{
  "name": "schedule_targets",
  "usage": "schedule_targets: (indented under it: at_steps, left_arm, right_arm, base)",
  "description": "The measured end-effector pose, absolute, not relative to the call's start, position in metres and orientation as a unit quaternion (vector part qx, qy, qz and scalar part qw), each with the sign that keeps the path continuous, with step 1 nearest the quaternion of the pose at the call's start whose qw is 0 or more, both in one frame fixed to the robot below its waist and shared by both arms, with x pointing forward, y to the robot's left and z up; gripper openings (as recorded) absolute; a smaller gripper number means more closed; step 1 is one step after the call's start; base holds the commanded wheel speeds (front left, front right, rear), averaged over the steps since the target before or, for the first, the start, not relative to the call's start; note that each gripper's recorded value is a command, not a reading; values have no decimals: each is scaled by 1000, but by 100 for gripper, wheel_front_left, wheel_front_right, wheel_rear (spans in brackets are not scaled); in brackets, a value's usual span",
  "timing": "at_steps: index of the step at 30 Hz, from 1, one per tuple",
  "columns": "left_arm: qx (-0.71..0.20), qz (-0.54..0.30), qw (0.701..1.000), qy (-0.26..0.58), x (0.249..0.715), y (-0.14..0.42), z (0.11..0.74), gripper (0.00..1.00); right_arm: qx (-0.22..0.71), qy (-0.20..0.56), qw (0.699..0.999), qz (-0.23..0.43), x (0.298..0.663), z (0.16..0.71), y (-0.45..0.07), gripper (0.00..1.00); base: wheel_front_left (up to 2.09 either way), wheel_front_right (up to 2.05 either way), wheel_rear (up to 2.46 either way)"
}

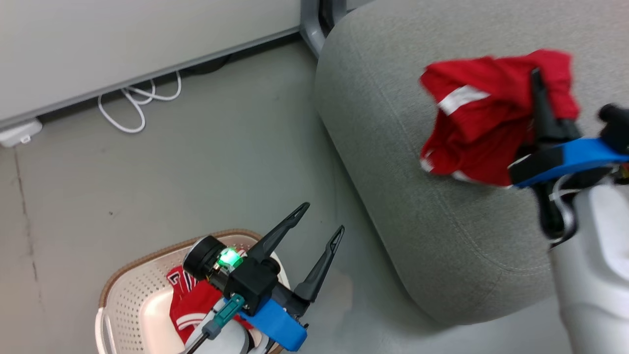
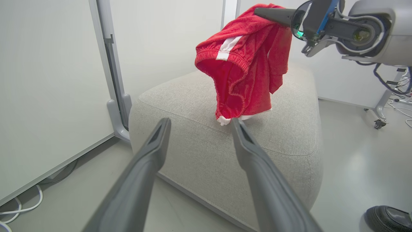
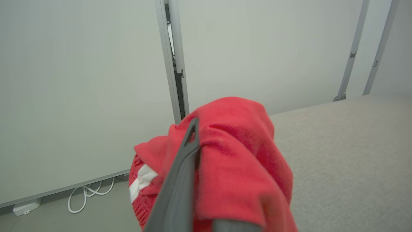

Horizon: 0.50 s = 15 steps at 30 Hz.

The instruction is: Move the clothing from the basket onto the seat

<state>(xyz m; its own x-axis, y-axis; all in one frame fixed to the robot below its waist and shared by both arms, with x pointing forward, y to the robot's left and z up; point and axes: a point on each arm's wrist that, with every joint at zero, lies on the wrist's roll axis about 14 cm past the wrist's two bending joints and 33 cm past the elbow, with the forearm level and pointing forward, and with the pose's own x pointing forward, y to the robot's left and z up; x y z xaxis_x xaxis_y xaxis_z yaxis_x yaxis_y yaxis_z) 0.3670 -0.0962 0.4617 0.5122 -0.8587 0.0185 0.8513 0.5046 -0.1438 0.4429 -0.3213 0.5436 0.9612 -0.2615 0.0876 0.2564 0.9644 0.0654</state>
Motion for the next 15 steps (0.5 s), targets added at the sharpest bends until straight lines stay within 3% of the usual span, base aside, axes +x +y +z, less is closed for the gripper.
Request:
schedule_targets:
  at_steps: [10,15]
  left_arm:
    - [-65,-490,869,31,405,-77,429,100]
    - [-61,-481,874,42,419,-64,406,100]
  right_arm:
    - [-12,-60,978,-198,504,555,-405,0]
    - [-11,-58,971,-230,525,532,-430,0]
  base:
    - [0,0,0]
    - [0,0,0]
